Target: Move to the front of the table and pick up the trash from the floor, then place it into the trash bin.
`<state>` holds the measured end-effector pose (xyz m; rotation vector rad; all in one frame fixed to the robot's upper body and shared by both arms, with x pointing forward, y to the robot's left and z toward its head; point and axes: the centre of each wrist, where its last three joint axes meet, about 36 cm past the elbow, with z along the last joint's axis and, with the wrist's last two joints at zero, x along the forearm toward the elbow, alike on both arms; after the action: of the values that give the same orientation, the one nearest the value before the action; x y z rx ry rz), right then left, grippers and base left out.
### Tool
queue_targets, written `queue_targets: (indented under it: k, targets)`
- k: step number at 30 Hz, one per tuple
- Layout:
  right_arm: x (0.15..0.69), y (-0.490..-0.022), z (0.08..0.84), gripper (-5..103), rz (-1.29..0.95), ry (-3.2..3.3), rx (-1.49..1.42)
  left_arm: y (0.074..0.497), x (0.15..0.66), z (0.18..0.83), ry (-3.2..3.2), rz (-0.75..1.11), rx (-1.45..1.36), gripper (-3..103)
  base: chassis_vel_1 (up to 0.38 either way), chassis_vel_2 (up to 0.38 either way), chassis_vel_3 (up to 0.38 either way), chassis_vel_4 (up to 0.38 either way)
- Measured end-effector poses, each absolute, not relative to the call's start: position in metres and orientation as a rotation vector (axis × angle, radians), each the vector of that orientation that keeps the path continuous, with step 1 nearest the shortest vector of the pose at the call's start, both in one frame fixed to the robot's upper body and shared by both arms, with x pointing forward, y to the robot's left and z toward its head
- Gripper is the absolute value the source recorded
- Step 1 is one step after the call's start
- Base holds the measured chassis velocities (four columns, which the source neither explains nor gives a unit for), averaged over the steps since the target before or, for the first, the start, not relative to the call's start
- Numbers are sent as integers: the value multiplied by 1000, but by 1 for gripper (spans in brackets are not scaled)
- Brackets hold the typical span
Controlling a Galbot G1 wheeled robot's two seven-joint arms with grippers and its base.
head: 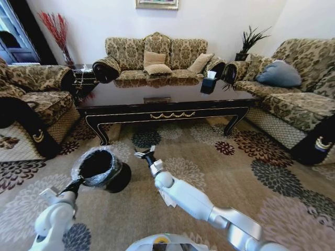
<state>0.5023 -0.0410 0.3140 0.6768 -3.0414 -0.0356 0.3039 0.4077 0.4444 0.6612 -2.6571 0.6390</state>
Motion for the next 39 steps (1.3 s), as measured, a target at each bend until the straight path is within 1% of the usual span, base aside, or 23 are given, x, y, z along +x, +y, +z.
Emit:
queue_targets:
  k: [4, 7, 11, 12, 16, 17, 20, 23, 27, 28, 32, 39]
  targets:
    - [495, -54, 298, 100, -25, -2927, 552, 412, 300, 447, -2660, 626, 678, 3, 0, 0, 0, 0]
    - [489, -62, 281, 100, 3, -2870, 524, 411, 298, 450, -2667, 626, 680, 3, 0, 0, 0, 0]
    - [470, -74, 239, 100, 135, -2786, 506, 410, 294, 456, -2680, 621, 682, 3, 0, 0, 0, 0]
    - [470, -74, 239, 100, 135, -2786, 506, 410, 294, 456, -2680, 621, 682, 3, 0, 0, 0, 0]
    - [454, -83, 198, 100, 339, -2721, 470, 411, 290, 458, -2681, 611, 694, 3, 0, 0, 0, 0]
    - [454, -83, 198, 100, 339, -2721, 470, 411, 290, 458, -2681, 611, 694, 3, 0, 0, 0, 0]
    - [447, -86, 180, 100, 445, -2688, 432, 414, 287, 460, -2683, 603, 707, 3, 0, 0, 0, 0]
    - [440, -86, 174, 100, 441, -2662, 413, 416, 286, 462, -2686, 599, 715, 3, 0, 0, 0, 0]
    - [422, -74, 178, 100, 293, -2616, 422, 416, 284, 466, -2697, 596, 721, 3, 0, 0, 0, 0]
    - [422, -74, 178, 100, 293, -2616, 422, 416, 284, 466, -2697, 596, 721, 3, 0, 0, 0, 0]
    - [414, -52, 208, 100, 178, -2580, 428, 405, 284, 483, -2734, 625, 705, 3, 0, 0, 0, 0]
    - [404, -43, 227, 100, 155, -2499, 386, 382, 284, 515, -2792, 680, 629, 3, 0, 0, 0, 0]
